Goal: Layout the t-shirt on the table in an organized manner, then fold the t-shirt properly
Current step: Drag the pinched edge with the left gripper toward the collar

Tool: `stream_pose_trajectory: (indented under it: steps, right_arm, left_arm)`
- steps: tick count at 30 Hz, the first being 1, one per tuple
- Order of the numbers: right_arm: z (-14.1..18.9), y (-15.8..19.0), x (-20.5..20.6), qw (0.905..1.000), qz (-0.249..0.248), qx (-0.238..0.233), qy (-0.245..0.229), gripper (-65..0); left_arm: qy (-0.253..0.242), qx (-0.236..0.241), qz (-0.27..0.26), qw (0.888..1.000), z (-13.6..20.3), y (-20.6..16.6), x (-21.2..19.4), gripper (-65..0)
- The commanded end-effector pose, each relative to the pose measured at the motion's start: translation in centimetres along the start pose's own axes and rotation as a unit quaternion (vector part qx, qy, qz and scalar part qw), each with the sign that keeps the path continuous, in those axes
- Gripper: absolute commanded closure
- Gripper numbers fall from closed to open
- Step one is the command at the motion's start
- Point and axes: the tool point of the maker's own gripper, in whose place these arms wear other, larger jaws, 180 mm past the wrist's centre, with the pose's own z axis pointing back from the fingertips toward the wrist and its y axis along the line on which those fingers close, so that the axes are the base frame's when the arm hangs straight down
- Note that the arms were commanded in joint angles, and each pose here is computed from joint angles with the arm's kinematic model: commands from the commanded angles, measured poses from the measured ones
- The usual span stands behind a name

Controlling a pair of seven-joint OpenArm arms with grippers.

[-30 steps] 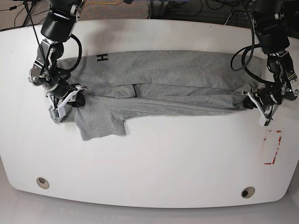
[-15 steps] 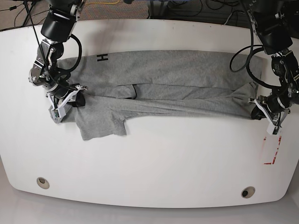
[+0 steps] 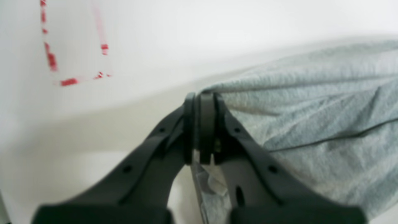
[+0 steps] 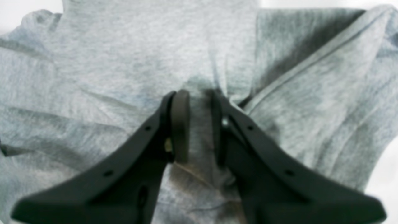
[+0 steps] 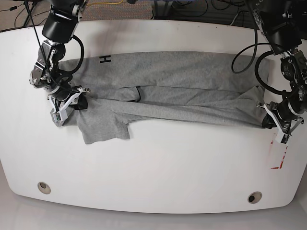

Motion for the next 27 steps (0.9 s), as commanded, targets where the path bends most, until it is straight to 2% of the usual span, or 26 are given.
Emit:
stream_pose_trajectory:
  steps: [1, 6, 15, 27]
  right_arm:
    - [0.2, -0.6, -0.7, 0.9996, 0.008, -0.012, 0.026, -11.7]
    - [0.2, -0.6, -0.7, 0.9996, 0.008, -0.012, 0.026, -11.7]
    - [0.2, -0.6, -0.7, 0.9996, 0.007, -0.011, 0.025, -11.7]
    - [0.2, -0.6, -0.6, 0.9996, 0.007, -0.011, 0.024, -11.7]
  left_arm:
    - [-0.011, 0.017, -0.022, 1.0, 1.4, 0.5, 1.2, -0.6]
    - [0.003, 0.03, -0.044, 0.999, 2.6, 0.1, 0.7, -0.6]
    - [0.047, 0.075, -0.04, 0.995, 5.6, 1.5, -2.0, -0.6]
    - [0.112, 0.076, -0.026, 0.99, 6.6, 1.3, -7.5, -0.7]
